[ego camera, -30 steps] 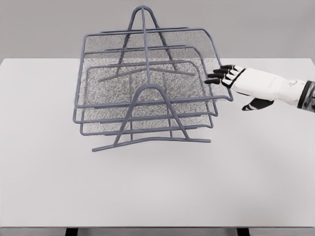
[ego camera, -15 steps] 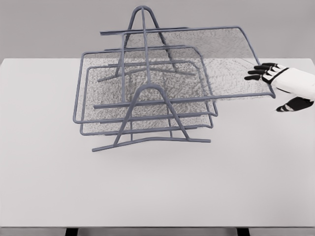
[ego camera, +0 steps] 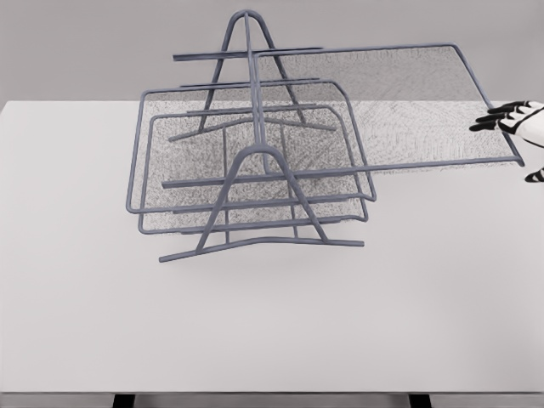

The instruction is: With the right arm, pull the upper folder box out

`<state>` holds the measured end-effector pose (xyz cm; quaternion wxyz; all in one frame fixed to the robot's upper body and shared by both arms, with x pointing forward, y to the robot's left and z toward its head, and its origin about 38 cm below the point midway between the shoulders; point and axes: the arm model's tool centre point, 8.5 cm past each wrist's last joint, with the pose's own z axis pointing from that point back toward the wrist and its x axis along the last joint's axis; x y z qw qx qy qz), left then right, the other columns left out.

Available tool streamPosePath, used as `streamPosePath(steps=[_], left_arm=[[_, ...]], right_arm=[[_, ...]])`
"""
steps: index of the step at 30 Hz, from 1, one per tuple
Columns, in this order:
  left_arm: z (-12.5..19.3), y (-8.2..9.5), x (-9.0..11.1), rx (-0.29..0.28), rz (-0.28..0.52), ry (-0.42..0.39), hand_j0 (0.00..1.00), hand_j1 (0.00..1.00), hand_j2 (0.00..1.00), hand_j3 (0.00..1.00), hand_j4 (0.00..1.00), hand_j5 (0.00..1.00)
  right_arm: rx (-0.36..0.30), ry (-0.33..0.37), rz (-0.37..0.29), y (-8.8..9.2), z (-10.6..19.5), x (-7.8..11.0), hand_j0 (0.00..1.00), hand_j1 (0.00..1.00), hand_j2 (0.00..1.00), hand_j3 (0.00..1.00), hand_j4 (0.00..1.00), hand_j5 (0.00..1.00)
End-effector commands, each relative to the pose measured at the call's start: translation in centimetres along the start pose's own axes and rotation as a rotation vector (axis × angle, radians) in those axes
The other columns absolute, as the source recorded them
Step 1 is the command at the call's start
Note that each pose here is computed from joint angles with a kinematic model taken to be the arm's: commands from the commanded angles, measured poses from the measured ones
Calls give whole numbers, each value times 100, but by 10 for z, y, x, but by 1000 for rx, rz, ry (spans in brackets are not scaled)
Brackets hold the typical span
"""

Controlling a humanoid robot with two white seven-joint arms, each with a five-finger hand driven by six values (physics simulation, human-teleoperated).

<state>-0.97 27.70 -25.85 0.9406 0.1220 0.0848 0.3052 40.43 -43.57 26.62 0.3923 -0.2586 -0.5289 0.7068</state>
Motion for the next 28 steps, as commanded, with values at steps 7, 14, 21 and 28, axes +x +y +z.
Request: streamPosePath(steps=[7, 14, 21, 28], left_arm=[[0, 0, 0, 0, -1, 0, 100, 100, 100, 100, 100, 100], [0, 0, 0, 0, -1, 0, 100, 100, 100, 100, 100, 100], [0, 0, 0, 0, -1, 0, 100, 100, 100, 100, 100, 100], [0, 1, -1, 2, 2, 3, 100, 100, 100, 100, 100, 100]], right_arm=[[-138, -82, -50, -29, 9, 12, 100, 100, 100, 100, 100, 100], [-129, -143, 73, -72, 34, 37, 100, 100, 100, 100, 100, 100], [-169, -421, 49, -91, -18, 99, 100, 100, 100, 100, 100, 100], [-122, -533, -13, -62, -56, 128, 100, 100, 100, 100, 100, 100]])
